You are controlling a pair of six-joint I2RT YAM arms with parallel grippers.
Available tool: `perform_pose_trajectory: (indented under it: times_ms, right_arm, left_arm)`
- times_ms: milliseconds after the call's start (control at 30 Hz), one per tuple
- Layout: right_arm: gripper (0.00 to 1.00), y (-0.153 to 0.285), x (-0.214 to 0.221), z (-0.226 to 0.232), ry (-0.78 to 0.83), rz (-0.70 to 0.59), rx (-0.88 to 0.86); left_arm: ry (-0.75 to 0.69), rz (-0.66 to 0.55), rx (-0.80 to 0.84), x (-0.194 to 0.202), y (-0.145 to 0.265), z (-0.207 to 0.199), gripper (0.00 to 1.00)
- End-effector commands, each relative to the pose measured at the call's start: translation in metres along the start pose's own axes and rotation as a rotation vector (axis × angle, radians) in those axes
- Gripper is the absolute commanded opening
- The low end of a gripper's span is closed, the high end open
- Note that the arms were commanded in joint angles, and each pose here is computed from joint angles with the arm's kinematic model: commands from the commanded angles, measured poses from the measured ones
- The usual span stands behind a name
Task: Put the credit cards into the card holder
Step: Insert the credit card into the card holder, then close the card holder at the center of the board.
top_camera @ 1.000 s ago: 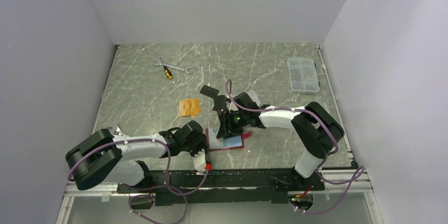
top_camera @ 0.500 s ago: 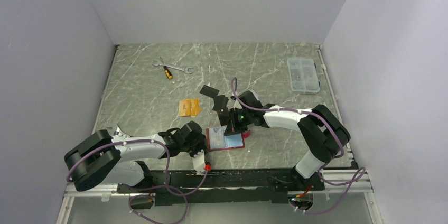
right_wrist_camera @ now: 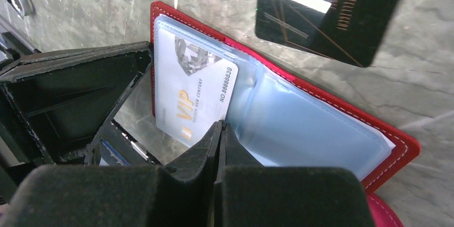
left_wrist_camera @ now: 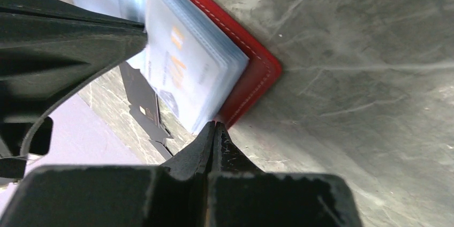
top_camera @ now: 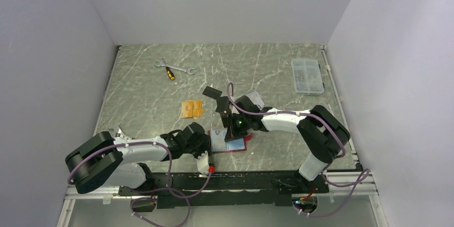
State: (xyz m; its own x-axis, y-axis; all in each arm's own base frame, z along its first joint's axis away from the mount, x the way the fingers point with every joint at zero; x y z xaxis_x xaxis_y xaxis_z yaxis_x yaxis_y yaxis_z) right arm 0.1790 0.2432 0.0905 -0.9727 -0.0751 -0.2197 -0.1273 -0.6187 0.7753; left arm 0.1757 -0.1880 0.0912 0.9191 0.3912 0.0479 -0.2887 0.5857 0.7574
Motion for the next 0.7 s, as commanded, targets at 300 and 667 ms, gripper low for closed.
perform_pose_trajectory:
  times_ms: [300, 667]
  right_arm:
    - [0.1, 0.008, -0.007, 0.01, 0.043, -0.038, 0.031]
    - [0.05, 0.018, -0.001, -0.024, -0.011, -0.066, 0.096]
  left_arm:
    - [0.014, 0.008, -0.082, 0.001, 0.003, 0.013, 0.0]
    - [0.034, 0.016, -0.146, 0.003, 0.005, 0.024, 0.0]
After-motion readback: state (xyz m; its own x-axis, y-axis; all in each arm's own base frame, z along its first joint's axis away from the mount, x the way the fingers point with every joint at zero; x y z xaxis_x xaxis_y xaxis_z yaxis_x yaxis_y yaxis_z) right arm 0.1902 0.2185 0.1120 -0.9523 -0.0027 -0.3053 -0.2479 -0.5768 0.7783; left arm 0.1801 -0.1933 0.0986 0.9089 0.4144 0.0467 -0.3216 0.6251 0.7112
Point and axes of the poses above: each gripper's point midway between its finger pads, its own y axis back along the fingers, its own z axis along the line the jaws close on, x = y × z, the point moved 9 cm from there along y, back along the fingers, and after that the axes turned 4 degrees about -y, right-handed, at the moved point
